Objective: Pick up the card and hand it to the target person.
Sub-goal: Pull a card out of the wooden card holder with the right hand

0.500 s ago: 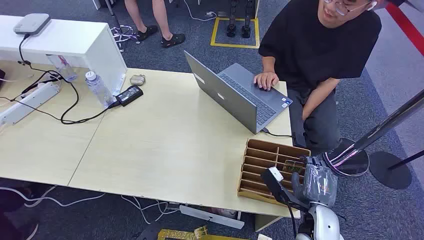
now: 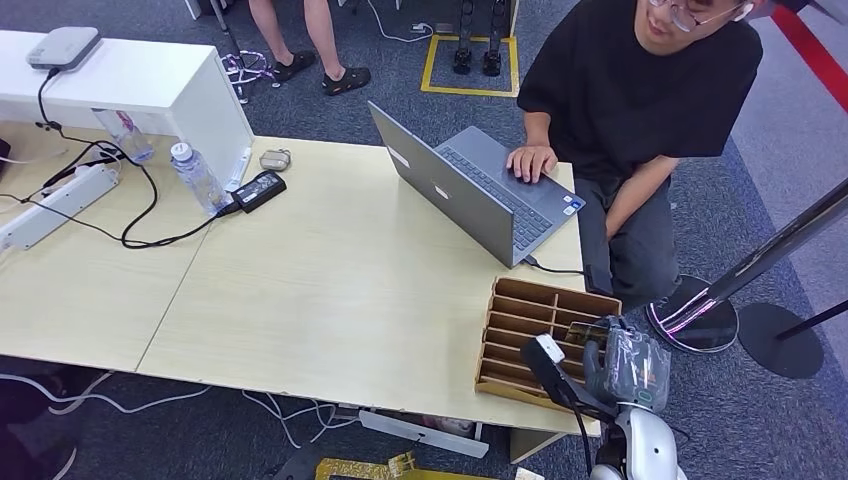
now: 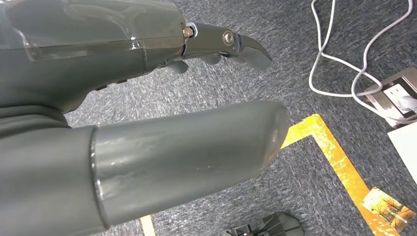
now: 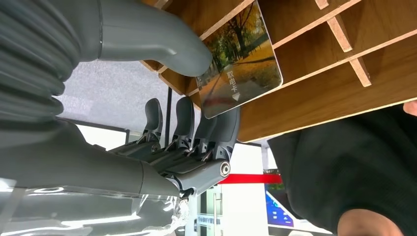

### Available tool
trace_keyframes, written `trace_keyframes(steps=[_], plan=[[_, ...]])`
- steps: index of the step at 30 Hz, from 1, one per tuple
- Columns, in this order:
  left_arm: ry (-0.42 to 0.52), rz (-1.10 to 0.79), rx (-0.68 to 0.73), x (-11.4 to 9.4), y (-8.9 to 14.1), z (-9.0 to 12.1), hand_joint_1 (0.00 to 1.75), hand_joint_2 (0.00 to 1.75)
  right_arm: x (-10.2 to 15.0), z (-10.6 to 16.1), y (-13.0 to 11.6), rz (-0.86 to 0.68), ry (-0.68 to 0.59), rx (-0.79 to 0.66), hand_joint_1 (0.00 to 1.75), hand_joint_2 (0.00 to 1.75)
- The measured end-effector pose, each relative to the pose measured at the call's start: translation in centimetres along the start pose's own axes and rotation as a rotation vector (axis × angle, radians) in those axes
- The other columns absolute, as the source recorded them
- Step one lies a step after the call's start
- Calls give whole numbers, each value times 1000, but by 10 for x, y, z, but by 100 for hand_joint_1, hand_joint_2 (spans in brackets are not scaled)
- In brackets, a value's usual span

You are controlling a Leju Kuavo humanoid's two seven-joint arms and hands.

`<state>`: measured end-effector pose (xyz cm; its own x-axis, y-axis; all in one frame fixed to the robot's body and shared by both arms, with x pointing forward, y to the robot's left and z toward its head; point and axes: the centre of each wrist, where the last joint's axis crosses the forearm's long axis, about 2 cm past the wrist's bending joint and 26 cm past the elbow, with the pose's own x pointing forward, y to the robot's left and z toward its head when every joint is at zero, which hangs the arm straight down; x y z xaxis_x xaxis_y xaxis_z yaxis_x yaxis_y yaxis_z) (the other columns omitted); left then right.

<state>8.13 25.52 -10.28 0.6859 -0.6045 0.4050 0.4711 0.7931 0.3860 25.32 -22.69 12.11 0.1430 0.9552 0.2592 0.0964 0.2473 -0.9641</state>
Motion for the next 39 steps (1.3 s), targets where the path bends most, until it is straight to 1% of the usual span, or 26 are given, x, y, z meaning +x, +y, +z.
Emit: trace_keyframes(steps=[7, 11, 13, 17, 18, 20, 25, 32, 36, 37, 38, 39], plan=[[2, 0, 1, 0, 0, 0, 0, 0, 0, -1, 0, -4, -1, 2, 102, 175], [2, 0, 1, 0, 0, 0, 0, 0, 0, -1, 1, -6, -1, 2, 108, 175], [2, 0, 1, 0, 0, 0, 0, 0, 0, -1, 1, -6, -1, 2, 108, 175], [4, -1, 1, 0, 0, 0, 0, 0, 1, -2, 0, -15, -6, -3, 143, 175], [4, 0, 1, 0, 0, 0, 0, 0, 1, -2, 1, -16, -7, -3, 144, 175], [4, -1, 1, 0, 0, 0, 0, 0, 1, -2, 1, -20, -7, -4, 144, 175], [4, -1, 1, 0, 0, 0, 0, 0, 2, -2, 2, -30, -6, -4, 138, 175], [5, -1, 2, -1, 1, 0, 0, 0, 3, -2, 4, -34, -3, -4, 137, 175], [5, -1, 2, -1, 1, 0, 0, 0, 2, -2, 4, -37, -1, -4, 109, 175], [4, -1, 2, -1, 1, 0, 0, 0, 2, -2, 5, -40, 0, -3, 108, 175], [4, 0, 2, -1, 1, 0, 0, 0, 2, -2, 5, -43, 1, -3, 112, 175], [4, 0, 2, -1, 1, 0, 0, 0, 2, -2, 5, -48, 3, -2, 121, 175]])
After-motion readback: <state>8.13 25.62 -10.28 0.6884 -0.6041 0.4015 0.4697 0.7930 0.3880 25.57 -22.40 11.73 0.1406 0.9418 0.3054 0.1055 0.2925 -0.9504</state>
